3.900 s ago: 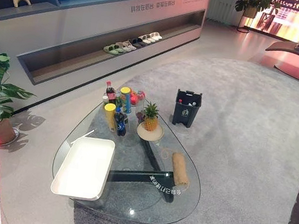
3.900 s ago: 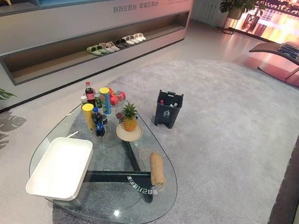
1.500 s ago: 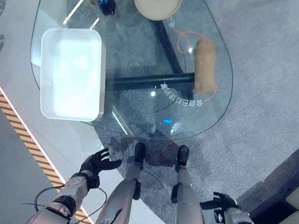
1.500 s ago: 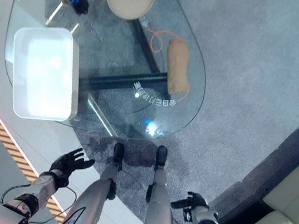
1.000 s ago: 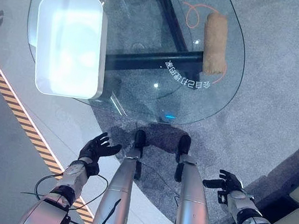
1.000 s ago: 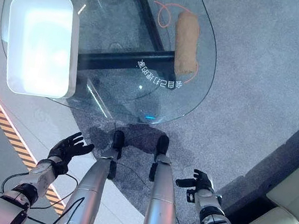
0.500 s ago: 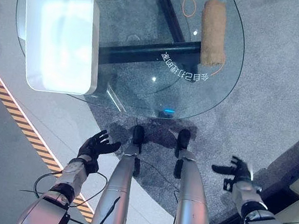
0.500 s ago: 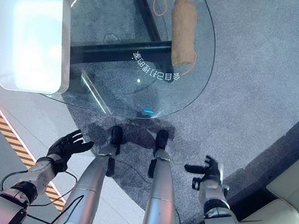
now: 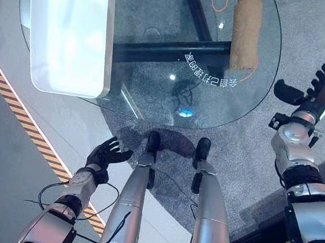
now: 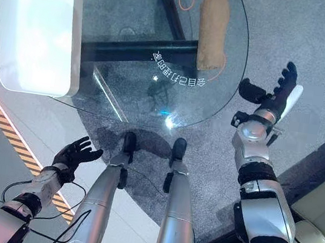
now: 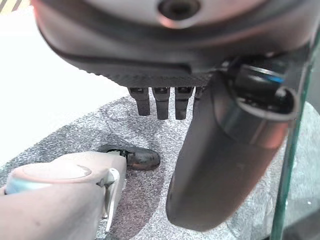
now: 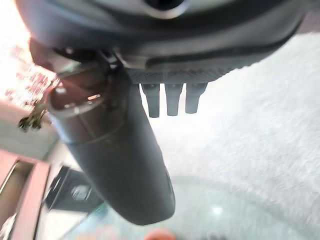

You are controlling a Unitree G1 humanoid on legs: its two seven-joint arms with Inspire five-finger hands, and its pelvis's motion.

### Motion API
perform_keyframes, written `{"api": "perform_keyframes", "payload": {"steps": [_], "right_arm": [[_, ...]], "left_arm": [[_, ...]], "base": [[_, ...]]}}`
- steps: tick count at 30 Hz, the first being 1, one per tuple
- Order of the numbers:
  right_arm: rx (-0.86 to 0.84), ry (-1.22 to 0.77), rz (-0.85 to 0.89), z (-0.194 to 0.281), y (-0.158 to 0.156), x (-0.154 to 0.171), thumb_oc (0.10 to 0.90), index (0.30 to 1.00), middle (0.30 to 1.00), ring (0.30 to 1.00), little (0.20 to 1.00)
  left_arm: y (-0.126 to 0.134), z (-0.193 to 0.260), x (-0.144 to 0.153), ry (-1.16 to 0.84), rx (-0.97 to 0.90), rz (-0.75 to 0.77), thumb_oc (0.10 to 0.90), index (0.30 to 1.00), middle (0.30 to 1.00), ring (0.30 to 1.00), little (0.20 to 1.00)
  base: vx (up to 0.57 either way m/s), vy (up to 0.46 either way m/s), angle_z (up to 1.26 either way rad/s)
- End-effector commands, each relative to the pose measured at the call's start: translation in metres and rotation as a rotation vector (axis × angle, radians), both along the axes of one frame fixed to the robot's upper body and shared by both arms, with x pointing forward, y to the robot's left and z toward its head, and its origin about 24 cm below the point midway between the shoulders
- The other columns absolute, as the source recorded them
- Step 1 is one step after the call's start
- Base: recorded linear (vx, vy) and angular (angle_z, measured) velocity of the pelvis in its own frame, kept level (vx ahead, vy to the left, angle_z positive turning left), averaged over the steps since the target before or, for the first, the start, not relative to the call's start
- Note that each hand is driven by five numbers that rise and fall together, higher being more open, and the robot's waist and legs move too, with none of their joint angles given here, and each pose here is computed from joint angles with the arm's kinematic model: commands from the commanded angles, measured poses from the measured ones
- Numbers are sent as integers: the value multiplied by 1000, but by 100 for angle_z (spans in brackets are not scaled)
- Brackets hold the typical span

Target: Wipe the table with a cloth and put it in the basket.

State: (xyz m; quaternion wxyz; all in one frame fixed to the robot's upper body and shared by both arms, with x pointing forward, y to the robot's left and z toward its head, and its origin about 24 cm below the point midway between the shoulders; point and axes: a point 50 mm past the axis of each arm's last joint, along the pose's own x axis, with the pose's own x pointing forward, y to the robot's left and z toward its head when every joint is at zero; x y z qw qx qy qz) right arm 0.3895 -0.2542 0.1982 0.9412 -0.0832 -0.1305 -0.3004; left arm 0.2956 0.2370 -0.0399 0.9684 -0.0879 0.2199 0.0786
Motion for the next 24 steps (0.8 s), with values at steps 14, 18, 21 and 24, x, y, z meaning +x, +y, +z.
{"api": "perform_keyframes", "payload": {"steps": [14,18,21,24], "right_arm": [[-222,-138,96,74,57,4,800,900,900,900,900],[-243,-136,105,80,66,5,800,900,900,900,900],[-239,-153,109,86,72,5,800,900,900,900,900],[-233,-164,112,89,75,4,800,900,900,900,900]], "left_arm": [[-3,-14,-17,16,-13,20,800,900,900,900,900],[-7,-17,-19,20,-21,12,800,900,900,900,900],[-11,-19,-21,25,-24,5,800,900,900,900,900],[-12,-21,-24,32,-24,1,800,900,900,900,900]], "base": [[5,12,1],[11,33,2],[0,0,0],[0,0,0]]}}
